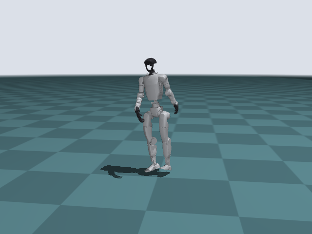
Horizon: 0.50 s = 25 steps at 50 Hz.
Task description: In place motions
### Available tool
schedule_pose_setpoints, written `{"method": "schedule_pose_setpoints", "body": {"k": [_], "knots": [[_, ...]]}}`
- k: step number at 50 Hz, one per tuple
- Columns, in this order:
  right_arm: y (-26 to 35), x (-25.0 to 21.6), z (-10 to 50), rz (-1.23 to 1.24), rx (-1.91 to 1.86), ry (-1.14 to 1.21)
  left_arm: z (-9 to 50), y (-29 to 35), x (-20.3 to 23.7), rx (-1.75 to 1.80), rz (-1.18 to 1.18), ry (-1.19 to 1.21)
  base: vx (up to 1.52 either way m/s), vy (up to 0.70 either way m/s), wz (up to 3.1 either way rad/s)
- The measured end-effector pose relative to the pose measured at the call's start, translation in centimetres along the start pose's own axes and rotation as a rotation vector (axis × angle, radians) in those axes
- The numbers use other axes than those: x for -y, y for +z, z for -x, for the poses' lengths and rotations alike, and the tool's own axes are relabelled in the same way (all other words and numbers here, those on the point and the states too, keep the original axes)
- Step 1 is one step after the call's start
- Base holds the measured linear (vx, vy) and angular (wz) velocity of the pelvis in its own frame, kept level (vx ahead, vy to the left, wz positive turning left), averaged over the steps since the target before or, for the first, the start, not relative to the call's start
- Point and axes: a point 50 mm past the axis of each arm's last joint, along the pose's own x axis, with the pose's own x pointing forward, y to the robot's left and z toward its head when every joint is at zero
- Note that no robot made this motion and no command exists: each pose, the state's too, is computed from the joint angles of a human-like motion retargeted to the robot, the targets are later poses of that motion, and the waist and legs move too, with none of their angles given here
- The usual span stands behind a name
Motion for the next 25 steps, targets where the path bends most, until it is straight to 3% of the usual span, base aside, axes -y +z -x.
{"method": "schedule_pose_setpoints", "body": {"k": [5,8,11,15,20,25], "knots": [[7.5,1.8,1.1,0.233,0.322,-0.121,-0.8,-4.9,-1.6,-0.123,0.086,0.046,0.00,-0.01,0.04],[6.6,0.9,0.9,0.190,0.370,-0.181,-0.5,-3.8,-2.0,-0.087,0.116,0.097,0.03,-0.06,0.31],[1.3,-0.9,0.2,0.048,0.234,-0.152,0.6,1.4,-0.9,0.041,0.053,0.104,0.02,-0.01,0.33],[-10.1,-5.1,1.3,-0.200,-0.135,-0.083,5.5,12.2,2.3,0.323,-0.144,0.136,-0.02,0.00,0.07],[-23.1,-11.8,9.0,-0.508,-0.766,-0.161,16.8,23.8,11.0,0.762,-0.511,0.034,-0.08,-0.03,0.08],[-29.3,-18.2,17.2,-0.764,-1.164,-0.285,29.0,27.8,20.0,1.226,-0.799,-0.077,-0.01,0.00,-0.01]]}}
